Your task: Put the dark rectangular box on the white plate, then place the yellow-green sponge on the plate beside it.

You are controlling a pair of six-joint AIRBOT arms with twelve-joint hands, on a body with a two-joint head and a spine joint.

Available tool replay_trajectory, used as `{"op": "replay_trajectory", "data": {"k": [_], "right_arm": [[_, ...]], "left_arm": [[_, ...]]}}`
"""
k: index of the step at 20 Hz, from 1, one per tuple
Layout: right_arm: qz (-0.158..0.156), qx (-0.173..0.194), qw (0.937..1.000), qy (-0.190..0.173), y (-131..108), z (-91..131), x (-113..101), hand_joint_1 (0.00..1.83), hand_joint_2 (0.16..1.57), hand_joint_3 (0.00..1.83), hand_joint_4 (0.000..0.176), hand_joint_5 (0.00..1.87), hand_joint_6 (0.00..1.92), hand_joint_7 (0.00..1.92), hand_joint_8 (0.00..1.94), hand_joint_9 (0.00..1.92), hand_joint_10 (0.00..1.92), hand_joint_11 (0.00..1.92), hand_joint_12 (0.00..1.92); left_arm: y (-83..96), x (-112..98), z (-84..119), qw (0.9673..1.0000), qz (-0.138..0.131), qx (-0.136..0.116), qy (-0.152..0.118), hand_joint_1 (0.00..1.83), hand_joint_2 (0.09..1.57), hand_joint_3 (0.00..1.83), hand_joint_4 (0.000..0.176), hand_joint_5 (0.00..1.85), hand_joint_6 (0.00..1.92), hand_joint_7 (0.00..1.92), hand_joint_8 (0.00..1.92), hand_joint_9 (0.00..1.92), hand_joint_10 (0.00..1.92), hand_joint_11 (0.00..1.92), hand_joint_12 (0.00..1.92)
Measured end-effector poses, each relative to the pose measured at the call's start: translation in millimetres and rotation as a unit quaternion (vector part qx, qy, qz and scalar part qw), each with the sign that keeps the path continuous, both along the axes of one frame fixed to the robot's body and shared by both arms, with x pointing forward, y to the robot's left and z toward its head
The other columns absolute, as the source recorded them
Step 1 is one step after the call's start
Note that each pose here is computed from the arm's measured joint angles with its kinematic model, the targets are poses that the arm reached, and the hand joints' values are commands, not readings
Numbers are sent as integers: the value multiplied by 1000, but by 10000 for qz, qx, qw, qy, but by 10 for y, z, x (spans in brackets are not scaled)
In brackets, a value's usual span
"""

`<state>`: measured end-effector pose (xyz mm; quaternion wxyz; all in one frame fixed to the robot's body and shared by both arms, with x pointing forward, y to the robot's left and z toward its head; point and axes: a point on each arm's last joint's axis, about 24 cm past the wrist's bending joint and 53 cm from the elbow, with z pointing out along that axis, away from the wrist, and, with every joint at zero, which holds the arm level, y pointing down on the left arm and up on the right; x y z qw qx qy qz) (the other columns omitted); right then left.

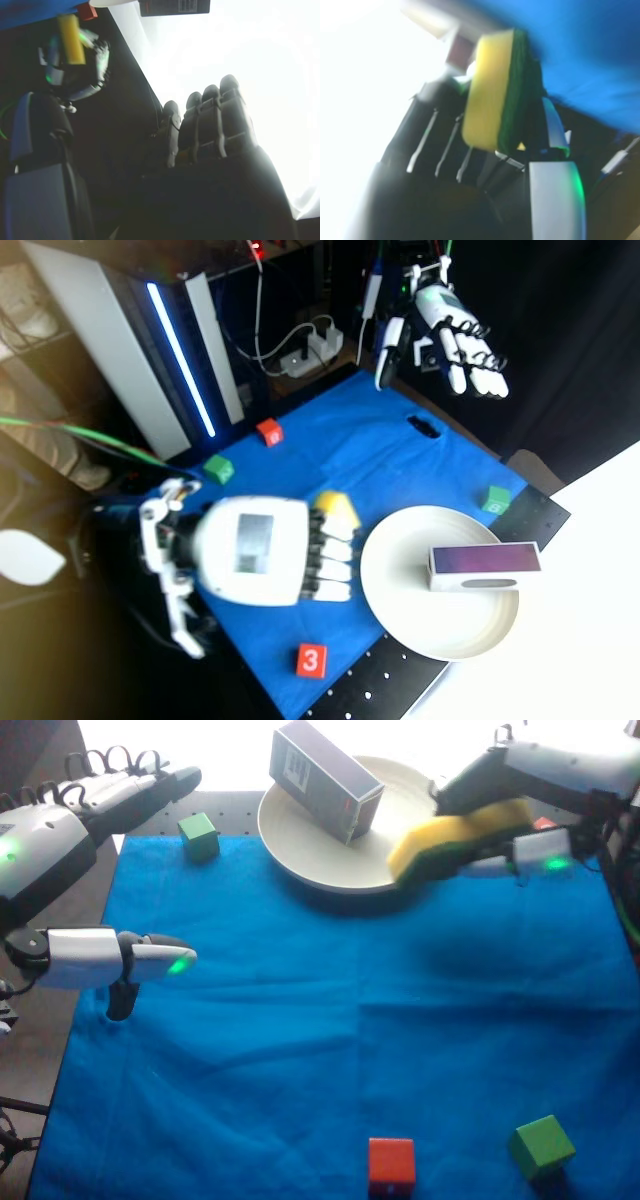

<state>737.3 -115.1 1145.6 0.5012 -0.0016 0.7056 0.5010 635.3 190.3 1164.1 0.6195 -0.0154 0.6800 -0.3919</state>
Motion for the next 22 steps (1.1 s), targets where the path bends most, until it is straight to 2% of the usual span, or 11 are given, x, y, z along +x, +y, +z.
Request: {"op": "replay_trajectory", "data": {"k": [2,8,9,11,12,14,15,17,19,20,22], "right_arm": [[17,94,9999,-82,126,71,77,1380,1086,1,0,973,847,1070,880,957,1163,796,1179],[-141,220,9995,-171,312,162,336,1394,1046,0,0,1025,877,1259,500,999,1027,662,1114],[-185,202,9995,-152,316,150,370,1394,1045,0,0,1022,870,1254,503,1007,1039,706,1205],[-248,159,9995,-116,320,111,417,1255,1077,2,0,976,877,1134,842,958,745,709,1299],[-278,130,9995,-102,314,95,436,1197,974,0,0,786,379,846,521,814,659,634,1266],[-360,54,9993,-49,277,51,472,1075,934,0,0,521,21,544,62,556,209,292,936],[-389,43,9992,-36,259,45,484,1063,917,0,9,465,3,486,13,519,84,222,855],[-410,49,9991,-31,244,50,493,1024,904,0,78,331,0,363,0,376,3,19,899],[-397,52,9992,-35,258,58,489,995,904,0,83,305,1,334,1,281,5,0,630],[-386,60,9992,-28,270,56,481,1003,903,0,69,297,1,306,3,254,3,0,532],[-316,95,9995,5,337,48,438,990,893,0,94,278,2,290,2,223,2,0,348]], "left_arm": [[1,0,-1,10000,2,0,2,835,925,2,103,100,3,10,0,0,0,0,0],[-2,1,-31,10000,-6,31,59,842,921,0,91,107,4,8,3,0,0,0,0],[-9,-3,-37,10000,-21,46,63,839,927,3,79,105,2,5,1,0,0,0,0],[-22,-4,-49,9999,-37,1,100,828,919,0,84,114,5,12,3,0,0,6,3],[-25,-2,-64,9999,-42,1,127,820,914,0,70,112,3,27,8,0,0,22,11],[-33,-6,-67,9999,-61,7,129,851,914,0,38,117,4,70,20,17,6,26,14],[-35,-6,-70,9999,-62,6,134,841,913,0,34,122,6,74,17,17,5,24,13],[-34,-6,-70,9999,-61,-8,142,836,903,0,30,152,6,108,5,48,4,50,36],[-35,-7,-67,9999,-65,-12,138,845,895,0,44,166,9,116,5,46,2,44,37],[-34,-8,-71,9999,-65,-10,143,850,892,0,47,174,11,124,8,54,5,53,41],[-33,-7,-69,9999,-62,-19,144,841,889,0,51,174,8,127,7,54,4,50,43]]}}
